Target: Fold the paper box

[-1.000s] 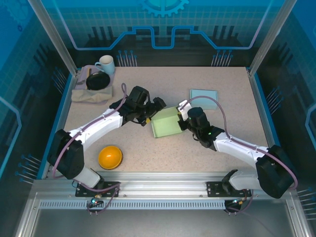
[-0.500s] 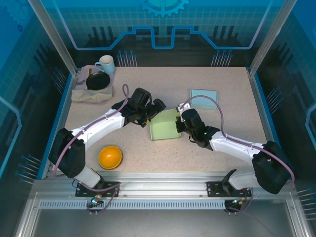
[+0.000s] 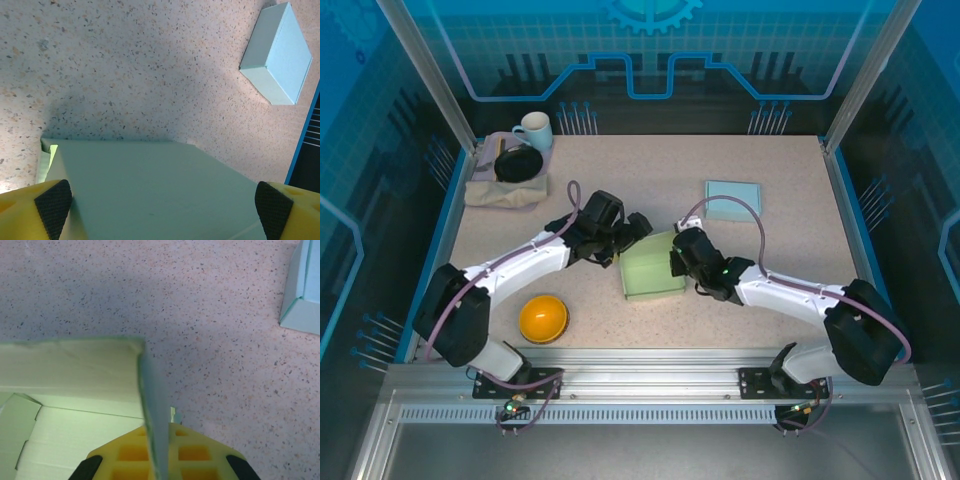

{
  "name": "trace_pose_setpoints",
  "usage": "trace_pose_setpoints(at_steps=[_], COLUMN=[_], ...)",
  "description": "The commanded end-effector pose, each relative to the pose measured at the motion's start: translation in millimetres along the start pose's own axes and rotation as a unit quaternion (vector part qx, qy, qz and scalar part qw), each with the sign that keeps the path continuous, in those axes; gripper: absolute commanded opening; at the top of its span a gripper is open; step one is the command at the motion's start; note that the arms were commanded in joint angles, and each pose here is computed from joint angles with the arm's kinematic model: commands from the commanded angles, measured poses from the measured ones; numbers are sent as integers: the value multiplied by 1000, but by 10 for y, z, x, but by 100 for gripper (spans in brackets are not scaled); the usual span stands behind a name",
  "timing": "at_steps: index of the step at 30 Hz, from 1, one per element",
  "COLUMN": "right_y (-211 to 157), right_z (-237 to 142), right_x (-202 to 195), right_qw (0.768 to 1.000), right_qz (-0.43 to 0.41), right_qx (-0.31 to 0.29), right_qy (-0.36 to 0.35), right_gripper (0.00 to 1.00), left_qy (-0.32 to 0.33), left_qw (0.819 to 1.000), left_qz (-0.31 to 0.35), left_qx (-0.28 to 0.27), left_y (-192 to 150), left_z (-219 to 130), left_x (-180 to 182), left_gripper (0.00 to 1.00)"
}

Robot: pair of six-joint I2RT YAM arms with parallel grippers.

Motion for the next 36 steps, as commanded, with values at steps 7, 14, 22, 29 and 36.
trace_pose_setpoints(at_steps=[7, 14, 22, 29, 36], right_y=[-136, -257, -536, -674, -674], right_z=[-77, -216, -300, -390, -557], right_x=[212, 223, 131, 82, 17], right_qw=[1000, 999, 998, 999, 999], right_qz=[-20, -42, -22, 9, 0], right_qx=[11, 12, 51, 48, 45], right_qy=[-21, -29, -27, -16, -20], right_gripper=[4, 5, 6, 16, 38], left_qy=[29, 41, 62, 78, 87], left_qw=[999, 999, 998, 996, 995], left_qz=[13, 19, 24, 27, 23], left_qx=[12, 9, 6, -17, -36], left_y=[-266, -426, -588, -606, -589], left_z=[36, 12, -10, -150, -250], left_x=[220, 359, 575, 746, 861], left_gripper=[97, 95, 94, 94, 94])
Point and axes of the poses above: each hand's point on the last joint's axis, 136 mm out from that joint toward the fingers, its own z axis out along the fingers, its own x axis along the line the jaws close on, y = z × x, the point moved 1 cm from there along -z, back along the fingers
